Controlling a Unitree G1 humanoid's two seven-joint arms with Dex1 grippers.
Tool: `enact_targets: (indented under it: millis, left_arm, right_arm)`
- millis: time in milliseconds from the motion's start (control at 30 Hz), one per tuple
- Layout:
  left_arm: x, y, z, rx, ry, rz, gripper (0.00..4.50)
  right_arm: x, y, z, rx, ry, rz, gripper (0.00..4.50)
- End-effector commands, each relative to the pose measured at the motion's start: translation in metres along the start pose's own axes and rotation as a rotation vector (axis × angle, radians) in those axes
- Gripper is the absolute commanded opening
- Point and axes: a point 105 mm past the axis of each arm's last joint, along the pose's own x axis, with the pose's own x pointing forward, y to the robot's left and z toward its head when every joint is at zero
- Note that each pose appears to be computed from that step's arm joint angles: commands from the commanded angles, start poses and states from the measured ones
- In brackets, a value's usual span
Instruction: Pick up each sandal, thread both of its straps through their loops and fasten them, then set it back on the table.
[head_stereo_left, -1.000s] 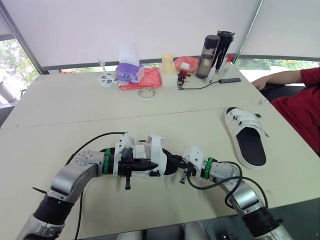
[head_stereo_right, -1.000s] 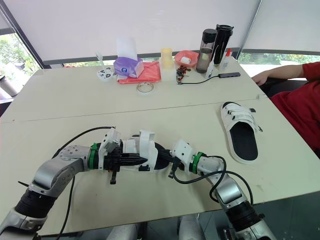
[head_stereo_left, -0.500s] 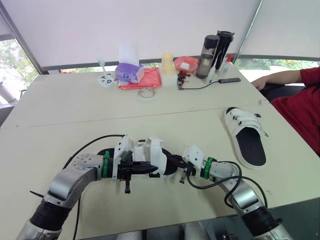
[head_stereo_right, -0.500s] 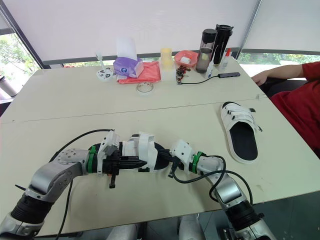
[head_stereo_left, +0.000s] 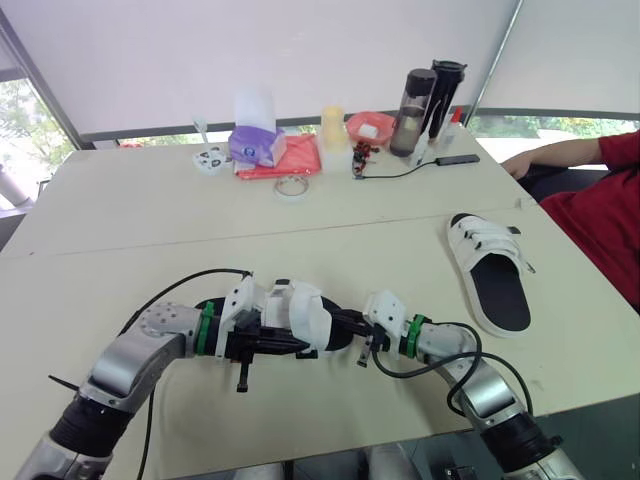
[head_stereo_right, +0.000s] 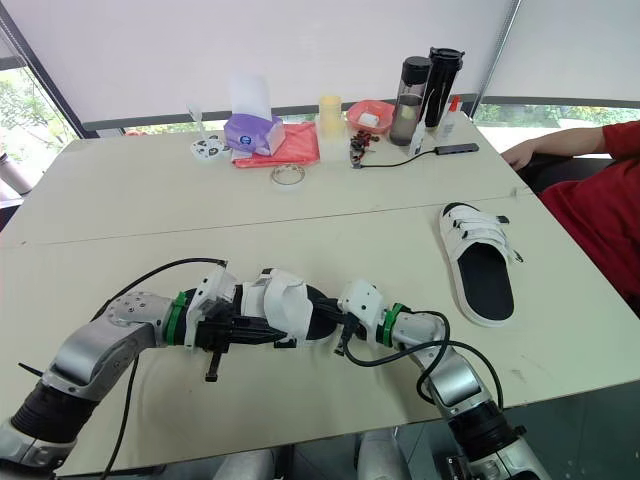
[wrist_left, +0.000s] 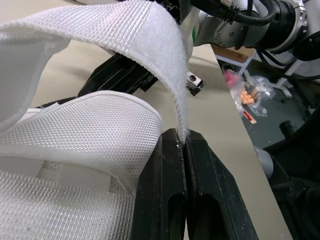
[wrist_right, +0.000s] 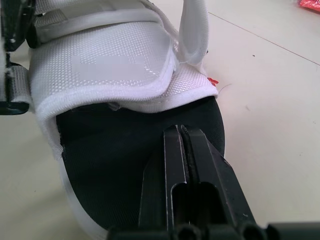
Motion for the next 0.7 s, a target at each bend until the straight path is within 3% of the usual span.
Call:
enact_targets:
  millis: [33,100,433,700]
  left_arm:
    - [-0.004,0.013,-0.003,-0.058,-0.003,0.076,1.80]
    - [-0.006,0.014,0.006,-0.084,-0.033,0.071,2.79]
    - [-0.006,0.019,0.046,-0.160,-0.196,0.067,2.79]
    - [0.010,0.028,0.040,-0.156,-0.155,0.082,2.79]
  right_arm:
    - [-0.011,0.001,-0.050,0.092,0.183,-0.034,0.00]
    - [-0.011,0.000,-0.050,0.090,0.184,-0.033,0.00]
    - [-0.010,0.001,-0.050,0.086,0.185,-0.025,0.00]
    - [-0.007,0.001,-0.050,0.084,0.182,-0.026,0.00]
